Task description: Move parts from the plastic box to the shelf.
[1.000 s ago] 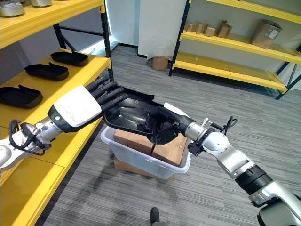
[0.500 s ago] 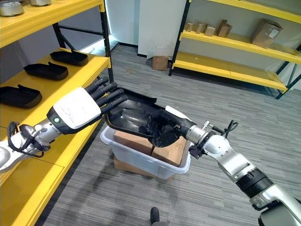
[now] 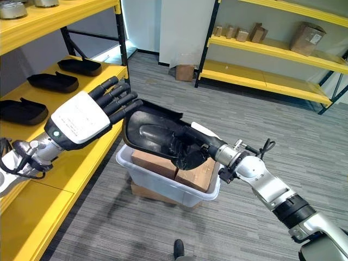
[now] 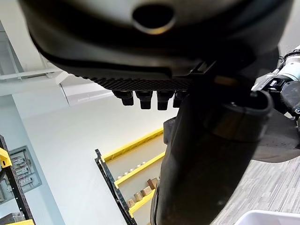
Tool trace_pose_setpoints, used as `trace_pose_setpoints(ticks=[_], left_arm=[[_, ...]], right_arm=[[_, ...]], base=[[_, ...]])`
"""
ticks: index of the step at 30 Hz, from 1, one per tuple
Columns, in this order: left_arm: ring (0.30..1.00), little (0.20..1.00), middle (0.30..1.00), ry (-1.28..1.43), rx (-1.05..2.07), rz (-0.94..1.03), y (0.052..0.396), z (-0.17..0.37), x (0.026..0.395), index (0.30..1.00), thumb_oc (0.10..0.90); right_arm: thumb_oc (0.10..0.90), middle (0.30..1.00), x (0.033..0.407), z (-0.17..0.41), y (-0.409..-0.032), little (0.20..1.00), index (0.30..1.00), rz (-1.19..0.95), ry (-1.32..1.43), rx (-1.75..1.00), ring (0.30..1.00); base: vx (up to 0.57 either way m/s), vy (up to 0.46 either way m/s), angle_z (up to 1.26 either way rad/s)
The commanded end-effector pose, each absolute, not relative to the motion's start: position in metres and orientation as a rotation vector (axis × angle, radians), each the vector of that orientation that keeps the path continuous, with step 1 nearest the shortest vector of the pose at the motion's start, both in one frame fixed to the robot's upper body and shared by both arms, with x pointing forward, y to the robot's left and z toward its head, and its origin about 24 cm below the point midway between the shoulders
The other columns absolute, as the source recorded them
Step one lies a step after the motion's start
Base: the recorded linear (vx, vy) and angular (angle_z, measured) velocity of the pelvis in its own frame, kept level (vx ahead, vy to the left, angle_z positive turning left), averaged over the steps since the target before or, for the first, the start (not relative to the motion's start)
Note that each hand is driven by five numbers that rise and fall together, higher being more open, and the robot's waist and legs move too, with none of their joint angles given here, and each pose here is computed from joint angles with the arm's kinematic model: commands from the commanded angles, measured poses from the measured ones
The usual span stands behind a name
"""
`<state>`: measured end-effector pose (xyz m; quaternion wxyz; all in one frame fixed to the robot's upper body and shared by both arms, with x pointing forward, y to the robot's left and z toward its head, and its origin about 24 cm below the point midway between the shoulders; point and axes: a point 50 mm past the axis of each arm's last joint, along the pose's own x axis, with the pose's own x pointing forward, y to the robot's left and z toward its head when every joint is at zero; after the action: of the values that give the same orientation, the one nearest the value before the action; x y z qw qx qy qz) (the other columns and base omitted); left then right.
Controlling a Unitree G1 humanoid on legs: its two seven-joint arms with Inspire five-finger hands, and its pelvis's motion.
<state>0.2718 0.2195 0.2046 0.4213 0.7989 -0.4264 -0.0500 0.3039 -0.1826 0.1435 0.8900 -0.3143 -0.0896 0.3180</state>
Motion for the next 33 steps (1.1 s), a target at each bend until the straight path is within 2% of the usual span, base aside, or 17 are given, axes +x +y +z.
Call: trace_pose_setpoints(ticks=[1,15,33], left_arm=[[1.0,1.0,1.0,-1.192,2.028,0.088,0.227,0.247,0.267,1.0,0.9],[1.0,1.0,1.0,-1.166,1.976,0.027,0.22,0.233,0.273,1.0,0.9],[1.0,1.0,1.0,-0.992,1.959,0.003,0.218,0.201,0.307,1.0,0.9]], right_arm=[[0.4,0.3,0.302,0.21,-0.179,0.3,0.3,0.611,-0.519,-0.583,0.3],[0.4,0.3,0.301,0.216,-0.178,0.3,0.3,0.602,-0.548,-0.573,0.3],[0.4,0.3,0.297,0.234,-0.163,0.3,0.3,0.668,-0.617,-0.555,0.3]], base=[[0.0,0.0,0.0],[0.0,0.0,0.0],[0.0,0.001,-0.03]])
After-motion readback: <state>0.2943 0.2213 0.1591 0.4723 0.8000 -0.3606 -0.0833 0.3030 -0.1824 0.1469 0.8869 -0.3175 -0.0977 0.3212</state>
